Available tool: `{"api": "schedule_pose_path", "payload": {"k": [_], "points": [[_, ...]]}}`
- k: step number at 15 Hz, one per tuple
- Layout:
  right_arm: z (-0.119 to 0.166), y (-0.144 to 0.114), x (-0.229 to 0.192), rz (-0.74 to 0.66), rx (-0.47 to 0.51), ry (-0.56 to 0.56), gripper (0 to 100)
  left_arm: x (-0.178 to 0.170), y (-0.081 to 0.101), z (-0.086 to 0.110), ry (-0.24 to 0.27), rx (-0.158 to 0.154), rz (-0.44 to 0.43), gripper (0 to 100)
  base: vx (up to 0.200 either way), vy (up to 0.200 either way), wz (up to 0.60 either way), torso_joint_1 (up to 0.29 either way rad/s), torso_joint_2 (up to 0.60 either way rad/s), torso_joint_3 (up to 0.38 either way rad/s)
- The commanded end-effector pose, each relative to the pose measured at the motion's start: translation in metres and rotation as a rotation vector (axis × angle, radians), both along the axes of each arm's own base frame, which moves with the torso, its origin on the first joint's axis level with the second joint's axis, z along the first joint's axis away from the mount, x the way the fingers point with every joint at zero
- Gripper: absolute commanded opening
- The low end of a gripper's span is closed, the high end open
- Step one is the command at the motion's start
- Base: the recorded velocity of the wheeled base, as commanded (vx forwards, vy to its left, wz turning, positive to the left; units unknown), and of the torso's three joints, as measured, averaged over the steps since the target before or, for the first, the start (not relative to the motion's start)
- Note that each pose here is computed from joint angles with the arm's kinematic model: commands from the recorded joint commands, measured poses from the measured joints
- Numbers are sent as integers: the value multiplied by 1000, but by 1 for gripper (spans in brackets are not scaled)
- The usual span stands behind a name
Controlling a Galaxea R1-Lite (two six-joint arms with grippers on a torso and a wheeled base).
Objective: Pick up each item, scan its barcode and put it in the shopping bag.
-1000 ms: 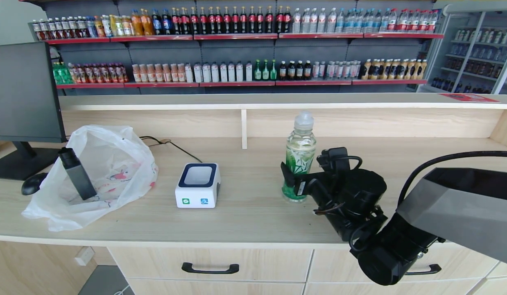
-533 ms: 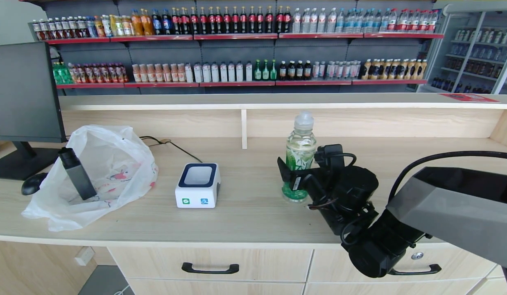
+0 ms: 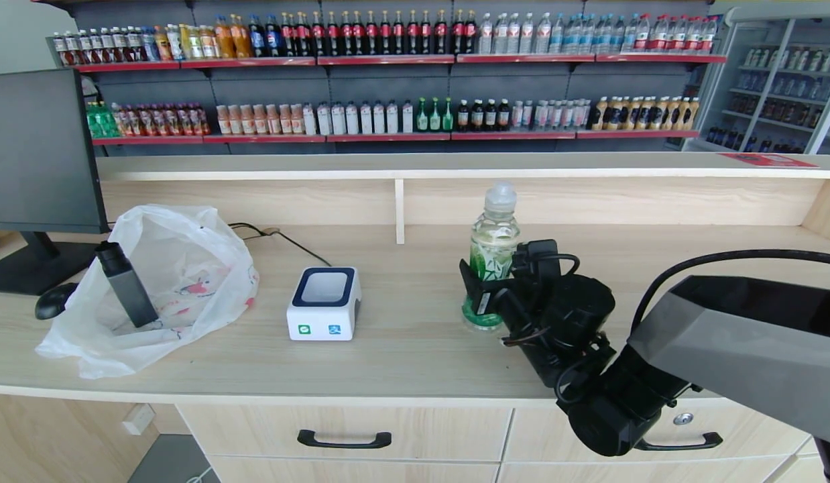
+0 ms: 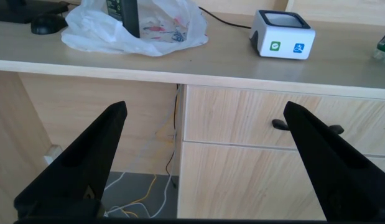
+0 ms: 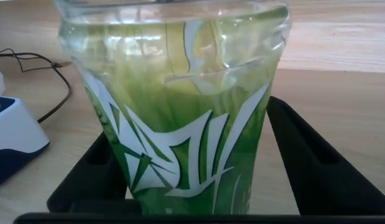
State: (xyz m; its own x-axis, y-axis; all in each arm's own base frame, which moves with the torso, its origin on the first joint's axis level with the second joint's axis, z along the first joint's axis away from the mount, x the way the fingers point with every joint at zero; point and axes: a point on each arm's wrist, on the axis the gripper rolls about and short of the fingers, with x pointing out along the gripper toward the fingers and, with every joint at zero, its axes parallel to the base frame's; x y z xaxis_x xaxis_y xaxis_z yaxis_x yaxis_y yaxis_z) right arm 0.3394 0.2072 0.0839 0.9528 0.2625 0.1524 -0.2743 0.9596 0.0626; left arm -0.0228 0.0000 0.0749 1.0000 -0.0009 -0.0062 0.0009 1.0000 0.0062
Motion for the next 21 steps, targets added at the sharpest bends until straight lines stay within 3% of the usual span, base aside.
{"api": "schedule_pose_path", "payload": {"k": [1,21], "points": [[0,0,0,-1,7,1,0,0,0,0,0,0,1,100,0,0,0,0,0,0],[28,-11,-17,-15,31,-30,0,0,0,0,0,0,2,100,0,0,0,0,0,0]]}}
